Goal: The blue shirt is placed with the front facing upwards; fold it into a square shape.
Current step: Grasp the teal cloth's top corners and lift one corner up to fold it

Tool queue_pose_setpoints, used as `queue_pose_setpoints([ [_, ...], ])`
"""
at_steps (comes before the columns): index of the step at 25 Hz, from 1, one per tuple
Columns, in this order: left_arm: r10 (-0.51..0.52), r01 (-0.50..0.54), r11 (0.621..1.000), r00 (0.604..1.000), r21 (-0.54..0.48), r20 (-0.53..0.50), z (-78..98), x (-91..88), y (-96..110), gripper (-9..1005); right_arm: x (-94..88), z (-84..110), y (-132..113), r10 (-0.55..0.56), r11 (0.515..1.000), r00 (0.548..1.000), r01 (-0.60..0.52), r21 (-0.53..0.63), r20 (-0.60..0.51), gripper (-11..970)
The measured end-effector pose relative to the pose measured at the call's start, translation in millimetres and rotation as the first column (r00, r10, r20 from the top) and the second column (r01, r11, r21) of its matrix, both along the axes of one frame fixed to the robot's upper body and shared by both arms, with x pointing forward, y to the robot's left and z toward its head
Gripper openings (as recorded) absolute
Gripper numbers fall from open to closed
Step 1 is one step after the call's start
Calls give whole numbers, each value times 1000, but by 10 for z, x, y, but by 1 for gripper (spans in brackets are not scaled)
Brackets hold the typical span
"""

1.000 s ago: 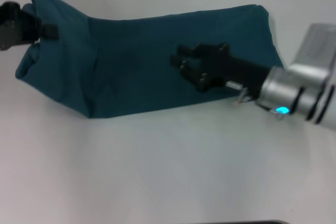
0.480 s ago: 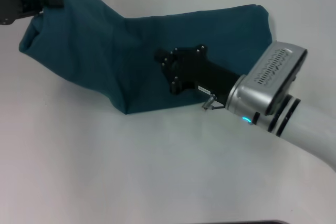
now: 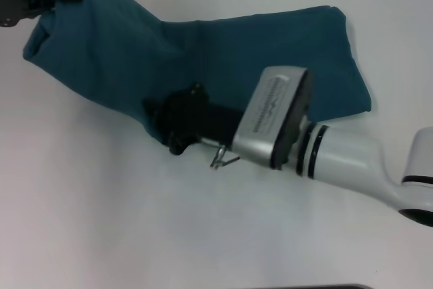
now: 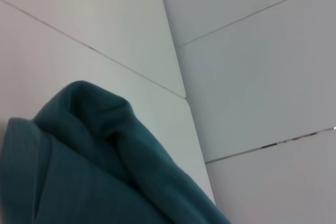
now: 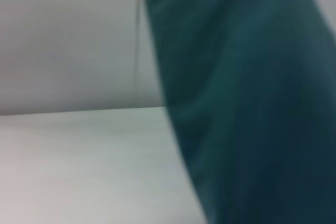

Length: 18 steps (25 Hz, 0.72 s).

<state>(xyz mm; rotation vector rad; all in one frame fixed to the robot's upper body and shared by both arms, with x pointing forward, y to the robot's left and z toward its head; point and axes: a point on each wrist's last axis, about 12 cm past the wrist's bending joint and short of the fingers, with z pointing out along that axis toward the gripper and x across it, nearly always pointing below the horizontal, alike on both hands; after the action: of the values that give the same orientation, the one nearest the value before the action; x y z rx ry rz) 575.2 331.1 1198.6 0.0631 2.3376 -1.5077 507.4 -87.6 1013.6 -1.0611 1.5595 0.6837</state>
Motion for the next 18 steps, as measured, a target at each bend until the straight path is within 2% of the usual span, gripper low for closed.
queue_pose_setpoints([
  [3,9,-9,1000,1000,-4,5,2,-2,19,27,-5,-14,60,27,999,1000,-27,-43,-3,6],
  [9,11,-10,1000,1000,-27,13,14,-10,37,27,-8,2,91,34,999,999,-34,-41,-6,5],
  [18,-27,30,996,999,-83,41,60,-1,-76,27,-18,4,115,45,998,999,-45,-49,-9,9],
])
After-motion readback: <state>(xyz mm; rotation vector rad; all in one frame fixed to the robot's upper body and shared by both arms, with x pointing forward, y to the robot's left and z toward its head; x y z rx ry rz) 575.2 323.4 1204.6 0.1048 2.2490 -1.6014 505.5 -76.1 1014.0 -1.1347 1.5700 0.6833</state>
